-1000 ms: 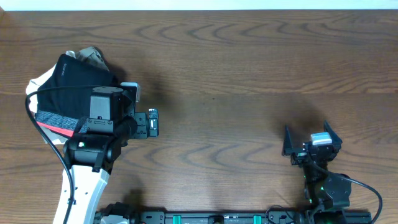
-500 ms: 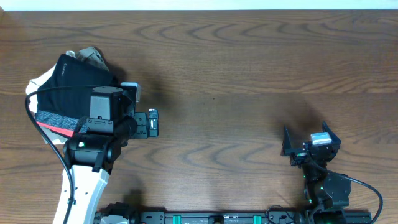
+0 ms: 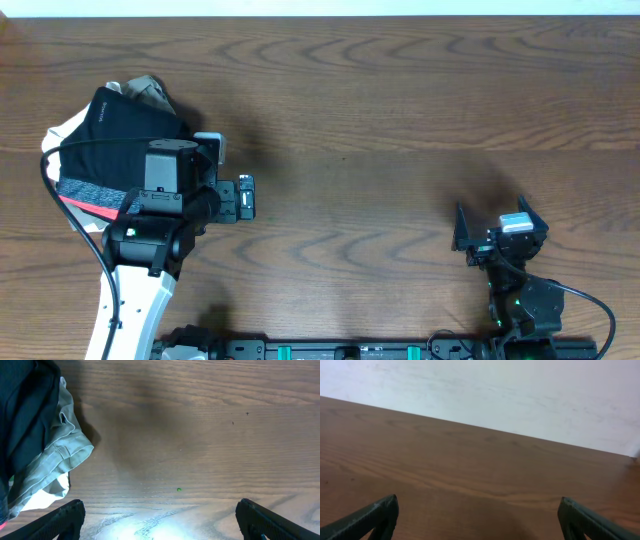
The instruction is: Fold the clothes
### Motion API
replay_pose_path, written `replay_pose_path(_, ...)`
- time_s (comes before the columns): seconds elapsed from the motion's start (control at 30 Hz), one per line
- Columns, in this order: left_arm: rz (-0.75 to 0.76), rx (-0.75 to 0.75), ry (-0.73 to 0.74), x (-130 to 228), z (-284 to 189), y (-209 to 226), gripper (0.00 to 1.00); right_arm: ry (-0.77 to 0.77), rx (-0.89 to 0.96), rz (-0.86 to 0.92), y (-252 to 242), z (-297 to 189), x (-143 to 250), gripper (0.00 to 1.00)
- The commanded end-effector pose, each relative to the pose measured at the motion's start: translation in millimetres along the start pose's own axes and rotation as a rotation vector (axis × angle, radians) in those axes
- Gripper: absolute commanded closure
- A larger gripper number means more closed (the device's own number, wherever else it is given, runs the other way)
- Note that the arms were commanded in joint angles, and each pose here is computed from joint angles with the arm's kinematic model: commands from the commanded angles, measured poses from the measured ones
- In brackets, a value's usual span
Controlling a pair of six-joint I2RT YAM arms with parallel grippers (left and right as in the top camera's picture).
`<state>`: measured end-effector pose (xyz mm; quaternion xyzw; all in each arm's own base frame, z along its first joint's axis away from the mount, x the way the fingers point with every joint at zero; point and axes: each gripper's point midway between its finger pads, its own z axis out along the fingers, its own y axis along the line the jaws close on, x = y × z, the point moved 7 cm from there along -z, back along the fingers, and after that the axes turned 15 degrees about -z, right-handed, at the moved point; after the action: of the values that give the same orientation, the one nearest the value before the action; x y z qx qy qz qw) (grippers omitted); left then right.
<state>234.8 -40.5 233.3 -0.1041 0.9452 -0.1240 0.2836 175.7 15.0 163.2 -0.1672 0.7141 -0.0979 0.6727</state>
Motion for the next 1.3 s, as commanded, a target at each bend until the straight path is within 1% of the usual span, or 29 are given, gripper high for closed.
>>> replay_pose_path(0.0,0.01,0.004,0.004,0,0,0,0.02,-0.001,0.0,0.018,0,0,1,0.01)
replay_pose_path(0.33,0.013,0.013,-0.017,2,-8,0,0.02,-0.001,-0.001,0.018,0,0,1,0.01)
replay_pose_path(0.4,0.016,0.013,-0.022,6,-16,1,0.02,0.0,0.0,0.018,0,0,2,0.01)
replay_pose_path(0.47,0.049,0.02,-0.04,11,-21,2,0.02,0.0,-0.001,0.018,0,0,1,0.01)
replay_pose_path(0.6,0.064,0.012,-0.077,33,-25,12,0.02,0.0,0.0,0.018,0,0,2,0.01)
replay_pose_path(0.73,0.071,0.033,-0.166,58,-14,25,0.02,0.0,-0.001,0.018,0,0,1,0.01)
replay_pose_path(0.97,0.084,0.132,-0.427,88,16,40,0.02,0.0,0.0,0.018,0,0,2,0.01)
replay_pose_path(1.13,0.087,0.171,-0.571,97,27,48,0.02,0.0,0.0,0.018,0,0,2,0.01)
replay_pose_path(1.27,0.066,0.151,-0.661,93,28,56,0.02,0.0,0.0,0.018,0,0,2,0.01)
